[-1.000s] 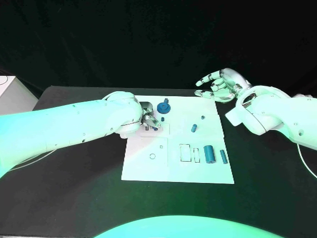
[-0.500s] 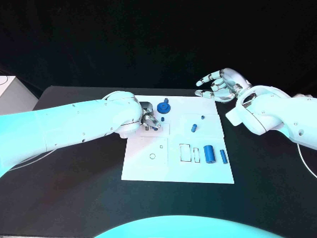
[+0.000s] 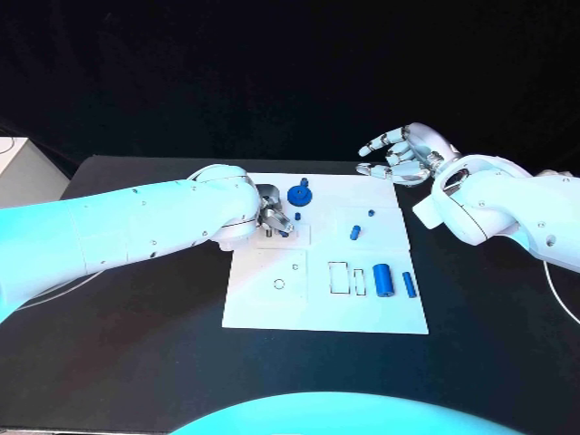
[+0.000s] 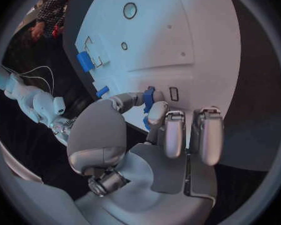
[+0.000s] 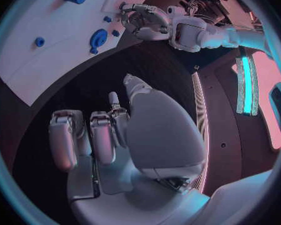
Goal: Assemble the parts on the task board
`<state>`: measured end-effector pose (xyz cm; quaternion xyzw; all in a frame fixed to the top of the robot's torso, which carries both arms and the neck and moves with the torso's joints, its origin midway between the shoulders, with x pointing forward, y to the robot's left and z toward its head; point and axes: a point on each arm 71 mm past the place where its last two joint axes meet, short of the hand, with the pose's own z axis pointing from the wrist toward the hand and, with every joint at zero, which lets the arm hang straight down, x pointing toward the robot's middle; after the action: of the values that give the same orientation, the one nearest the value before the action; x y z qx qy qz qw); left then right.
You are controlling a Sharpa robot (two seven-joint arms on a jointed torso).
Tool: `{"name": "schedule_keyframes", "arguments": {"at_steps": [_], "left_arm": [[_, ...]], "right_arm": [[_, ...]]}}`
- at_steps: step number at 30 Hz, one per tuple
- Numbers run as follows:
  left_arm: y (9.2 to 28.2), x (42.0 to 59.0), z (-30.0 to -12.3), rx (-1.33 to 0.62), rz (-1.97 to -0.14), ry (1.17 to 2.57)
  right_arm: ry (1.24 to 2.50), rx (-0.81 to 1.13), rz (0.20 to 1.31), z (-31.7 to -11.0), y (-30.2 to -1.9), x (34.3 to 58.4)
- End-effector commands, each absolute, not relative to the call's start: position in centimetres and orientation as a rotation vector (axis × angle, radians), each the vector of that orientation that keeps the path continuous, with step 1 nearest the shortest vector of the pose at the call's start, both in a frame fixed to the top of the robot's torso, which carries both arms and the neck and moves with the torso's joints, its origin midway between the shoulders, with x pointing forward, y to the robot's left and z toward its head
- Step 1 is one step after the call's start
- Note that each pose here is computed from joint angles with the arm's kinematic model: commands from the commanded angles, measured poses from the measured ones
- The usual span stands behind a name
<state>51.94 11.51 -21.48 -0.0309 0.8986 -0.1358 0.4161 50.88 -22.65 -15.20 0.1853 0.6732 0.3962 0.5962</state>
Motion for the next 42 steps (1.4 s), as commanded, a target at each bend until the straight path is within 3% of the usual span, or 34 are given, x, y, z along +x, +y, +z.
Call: {"name": "schedule_keyframes", "arguments": {"at_steps": [1, 42], "left_arm": [[11.3, 51.58, -22.02, -0.053, -0.34, 2.3], [11.03, 51.52, -22.43, 0.008, -0.286, 2.371]], "right_arm": [[1.574, 0.412, 0.926, -15.25, -22.48, 50.84], [1.575, 0.412, 0.928, -15.24, -22.45, 50.78]]}}
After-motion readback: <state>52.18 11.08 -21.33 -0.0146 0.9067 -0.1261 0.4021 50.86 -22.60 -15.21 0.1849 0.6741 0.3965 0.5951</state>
